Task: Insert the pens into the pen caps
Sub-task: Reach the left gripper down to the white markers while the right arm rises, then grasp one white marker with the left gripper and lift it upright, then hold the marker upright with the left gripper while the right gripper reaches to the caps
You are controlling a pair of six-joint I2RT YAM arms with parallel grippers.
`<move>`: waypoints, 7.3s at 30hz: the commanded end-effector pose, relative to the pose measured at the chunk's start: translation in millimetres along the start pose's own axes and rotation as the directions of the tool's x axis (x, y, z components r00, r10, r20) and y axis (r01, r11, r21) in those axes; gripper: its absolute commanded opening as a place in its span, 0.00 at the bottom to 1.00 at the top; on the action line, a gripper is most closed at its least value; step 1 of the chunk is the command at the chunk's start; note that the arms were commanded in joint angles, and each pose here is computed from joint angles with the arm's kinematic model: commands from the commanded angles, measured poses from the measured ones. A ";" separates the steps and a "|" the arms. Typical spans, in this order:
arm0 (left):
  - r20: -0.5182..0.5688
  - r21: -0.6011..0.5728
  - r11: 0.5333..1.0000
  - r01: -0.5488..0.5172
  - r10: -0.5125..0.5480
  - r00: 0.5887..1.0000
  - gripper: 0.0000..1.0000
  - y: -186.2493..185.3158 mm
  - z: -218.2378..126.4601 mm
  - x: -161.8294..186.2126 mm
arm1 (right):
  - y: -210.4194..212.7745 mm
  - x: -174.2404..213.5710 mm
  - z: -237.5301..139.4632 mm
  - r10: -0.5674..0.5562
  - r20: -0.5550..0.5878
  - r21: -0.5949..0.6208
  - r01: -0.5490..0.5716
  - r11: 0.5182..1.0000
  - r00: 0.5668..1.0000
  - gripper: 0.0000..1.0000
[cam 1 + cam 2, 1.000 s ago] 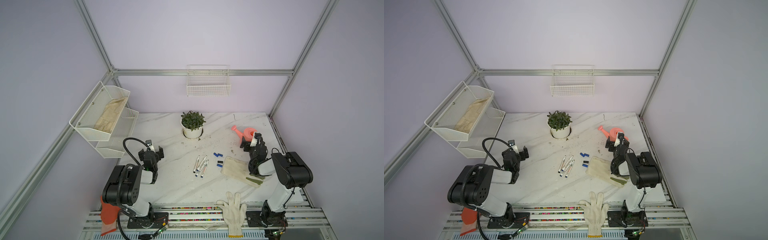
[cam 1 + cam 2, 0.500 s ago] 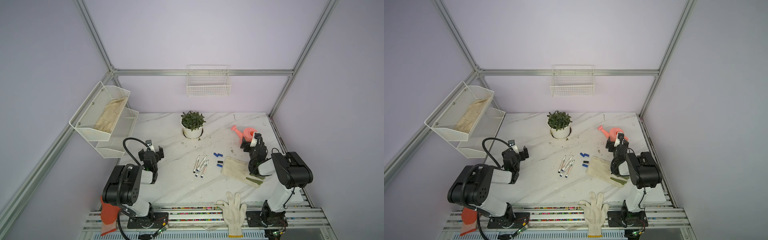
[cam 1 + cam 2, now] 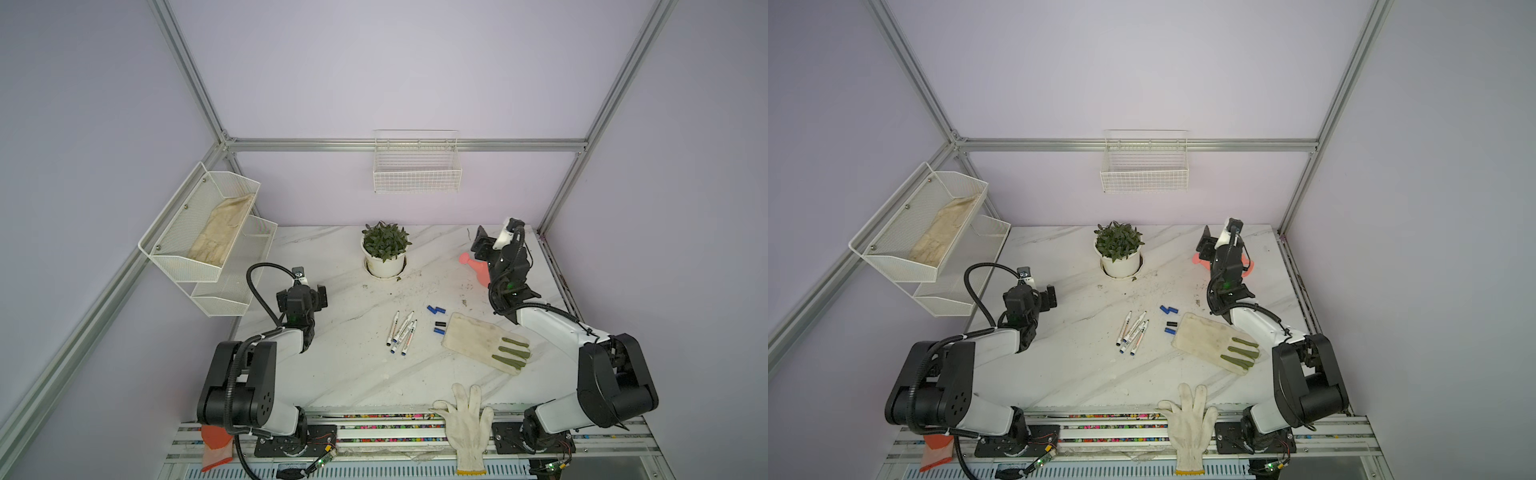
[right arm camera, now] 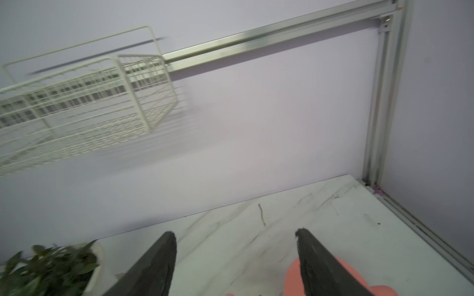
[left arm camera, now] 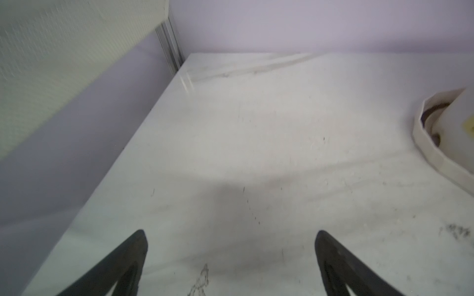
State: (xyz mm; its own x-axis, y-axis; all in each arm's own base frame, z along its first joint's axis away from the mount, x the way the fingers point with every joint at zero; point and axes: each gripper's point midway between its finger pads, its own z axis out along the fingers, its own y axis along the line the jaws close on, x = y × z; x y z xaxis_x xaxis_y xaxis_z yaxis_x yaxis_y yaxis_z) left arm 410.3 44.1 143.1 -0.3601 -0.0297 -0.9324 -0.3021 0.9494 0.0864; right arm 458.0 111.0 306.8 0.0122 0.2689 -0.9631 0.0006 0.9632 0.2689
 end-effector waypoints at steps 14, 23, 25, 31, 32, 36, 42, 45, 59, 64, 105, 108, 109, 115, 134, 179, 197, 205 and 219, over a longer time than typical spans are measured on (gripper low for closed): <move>-0.284 0.488 0.872 0.045 0.111 0.952 1.00 -214.5 -117.9 36.4 | 51.6 54.8 -28.2 -0.023 -0.262 -0.082 0.001 0.997 0.965 0.75; -0.378 0.517 0.856 0.011 0.216 0.900 1.00 -250.6 -124.3 58.5 | 73.0 57.0 -26.3 -0.097 -0.298 -0.168 0.048 0.985 0.950 0.73; -0.399 0.498 0.867 0.008 0.221 0.890 0.95 -251.4 -121.2 62.3 | 79.3 58.0 -26.1 -0.110 -0.315 -0.190 0.051 0.980 0.943 0.72; -0.448 0.490 0.872 0.005 0.247 0.859 0.88 -260.8 -117.4 74.0 | 85.8 61.9 -24.4 -0.129 -0.330 -0.207 0.062 0.976 0.935 0.68; -0.448 0.488 0.873 -0.003 0.253 0.858 0.86 -261.5 -116.4 74.2 | 86.1 62.3 -24.3 -0.132 -0.331 -0.206 0.065 0.976 0.934 0.68; -0.469 0.476 0.879 -0.026 0.279 0.838 0.80 -264.0 -111.7 81.3 | 85.8 61.9 -24.3 -0.131 -0.329 -0.201 0.067 0.977 0.935 0.68; -0.498 0.490 0.870 -0.060 0.336 0.799 0.73 -267.9 -110.4 93.9 | 83.3 62.9 -25.6 -0.127 -0.332 -0.190 0.066 0.980 0.935 0.68; -0.528 0.492 0.867 -0.074 0.365 0.767 0.66 -266.3 -112.1 103.6 | 81.8 61.3 -27.3 -0.133 -0.326 -0.187 0.074 0.980 0.936 0.68; -0.626 0.553 0.831 -0.059 0.462 0.628 0.27 -262.3 -134.0 135.6 | 76.8 54.9 -29.3 -0.109 -0.325 -0.153 0.061 0.986 0.939 0.65; -0.588 0.534 0.842 -0.076 0.434 0.683 0.02 -269.1 -124.3 114.6 | 77.7 56.5 -29.0 -0.102 -0.341 -0.152 0.052 0.987 0.934 0.65; -0.016 0.768 0.634 0.087 -0.116 0.993 0.00 -318.1 -180.0 -45.3 | 168.4 94.7 -64.6 -0.041 -0.557 -0.544 -0.327 0.773 0.830 0.26; -0.004 0.762 0.642 0.083 -0.124 0.992 0.00 -318.6 -179.0 -49.5 | 167.5 96.0 -66.5 -0.044 -0.560 -0.544 -0.327 0.773 0.828 0.23; 0.006 0.763 0.641 0.079 -0.129 0.992 0.00 -318.8 -179.3 -52.0 | 167.3 96.3 -66.7 -0.045 -0.561 -0.544 -0.327 0.773 0.827 0.22; 0.042 0.756 0.652 0.061 -0.141 0.989 0.00 -318.5 -177.8 -59.7 | 164.9 98.2 -65.8 -0.047 -0.572 -0.546 -0.338 0.767 0.819 0.07; 0.027 0.797 0.602 0.036 -0.096 0.995 0.30 -334.4 -179.1 -49.5 | 157.2 78.9 -66.8 -0.037 -0.590 -0.592 -0.400 0.700 0.807 0.00; -0.087 0.330 0.907 0.263 -0.248 0.965 0.00 -242.1 -109.0 -6.0 | 29.9 246.2 -133.2 -0.321 -0.873 -0.302 0.109 0.947 0.369 0.57; -0.101 0.874 0.483 0.056 0.067 0.993 0.00 -282.8 -182.1 6.1 | 31.6 251.1 -138.9 -0.334 -0.896 -0.317 0.105 0.943 0.293 0.53; -0.097 0.907 0.417 0.062 0.064 0.993 0.00 -289.9 -191.8 0.4 | 28.4 253.2 -137.2 -0.338 -0.898 -0.314 0.127 0.941 0.281 0.53; -0.127 0.925 0.370 0.085 0.092 0.988 0.00 -299.7 -194.2 11.3 | 23.3 274.5 -145.8 -0.308 -0.920 -0.291 0.106 0.951 0.243 0.51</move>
State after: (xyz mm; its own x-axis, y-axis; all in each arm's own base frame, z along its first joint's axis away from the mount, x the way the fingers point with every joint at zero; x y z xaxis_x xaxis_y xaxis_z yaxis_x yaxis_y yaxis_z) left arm 327.3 -299.9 169.4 -0.5168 0.0319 -0.8555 0.6527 0.6614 -0.3696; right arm 323.6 211.5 55.0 -0.9043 -0.2272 -0.3613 -0.2993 0.9411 0.1572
